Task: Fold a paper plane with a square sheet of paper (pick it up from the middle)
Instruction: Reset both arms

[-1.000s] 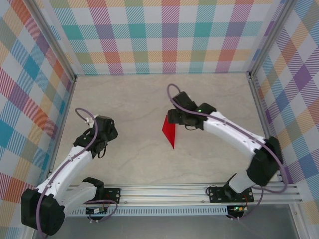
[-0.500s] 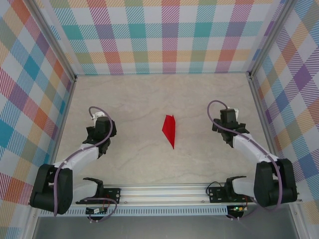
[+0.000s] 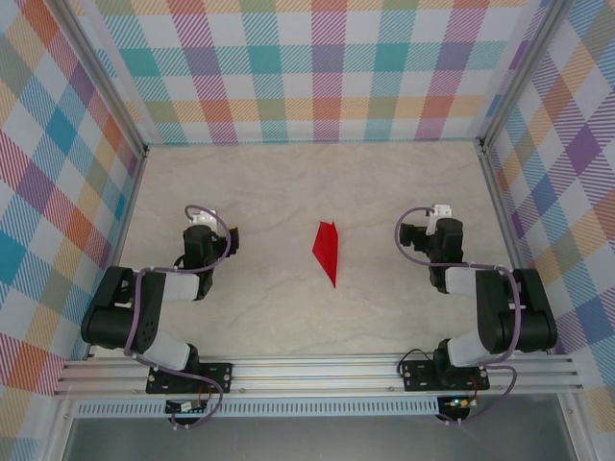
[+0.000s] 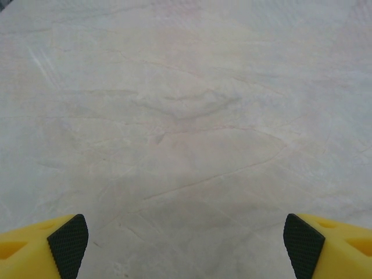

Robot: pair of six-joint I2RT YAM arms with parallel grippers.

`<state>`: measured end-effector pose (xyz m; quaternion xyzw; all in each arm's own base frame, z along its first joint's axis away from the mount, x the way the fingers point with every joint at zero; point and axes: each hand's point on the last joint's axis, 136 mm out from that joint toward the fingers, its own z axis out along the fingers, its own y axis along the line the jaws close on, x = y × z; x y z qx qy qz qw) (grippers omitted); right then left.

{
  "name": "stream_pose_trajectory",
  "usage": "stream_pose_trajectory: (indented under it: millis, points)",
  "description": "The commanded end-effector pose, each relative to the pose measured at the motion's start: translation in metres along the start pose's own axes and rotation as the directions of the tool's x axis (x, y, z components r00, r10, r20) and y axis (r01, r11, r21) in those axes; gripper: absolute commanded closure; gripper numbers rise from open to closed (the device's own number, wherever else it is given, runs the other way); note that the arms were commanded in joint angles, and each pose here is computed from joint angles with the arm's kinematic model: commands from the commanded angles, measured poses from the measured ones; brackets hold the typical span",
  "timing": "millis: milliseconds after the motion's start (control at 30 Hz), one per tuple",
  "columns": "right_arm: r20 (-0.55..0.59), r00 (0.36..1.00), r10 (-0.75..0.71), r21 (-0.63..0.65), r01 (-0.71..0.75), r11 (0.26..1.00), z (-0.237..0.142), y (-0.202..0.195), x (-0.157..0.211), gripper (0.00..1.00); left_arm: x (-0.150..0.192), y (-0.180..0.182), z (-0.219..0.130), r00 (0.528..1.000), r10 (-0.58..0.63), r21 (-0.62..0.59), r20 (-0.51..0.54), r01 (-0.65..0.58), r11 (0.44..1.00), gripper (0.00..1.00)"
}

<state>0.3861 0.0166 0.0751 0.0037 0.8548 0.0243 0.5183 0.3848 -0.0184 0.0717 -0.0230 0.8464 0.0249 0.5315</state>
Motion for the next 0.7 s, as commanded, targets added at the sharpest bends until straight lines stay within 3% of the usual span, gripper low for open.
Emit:
stream_pose_trajectory:
  millis: [0,67,667]
  points:
    - [0.082,0.997,-0.001,-0.063,0.006,0.998,0.002,0.007,-0.017,0.0,-0.012,0.001,0.004,0.999,-0.022,0.02,0.046,0.021,1.0,0.09]
    - [0.084,0.996,0.009,-0.056,-0.004,0.998,0.002,0.004,-0.018,0.0,-0.012,0.01,0.009,0.997,-0.066,0.011,0.027,0.066,0.998,0.0]
    - [0.09,0.996,0.011,-0.046,-0.007,0.999,0.002,0.003,-0.018,0.0,-0.013,0.01,0.009,0.997,-0.067,0.013,0.038,0.066,0.998,0.0]
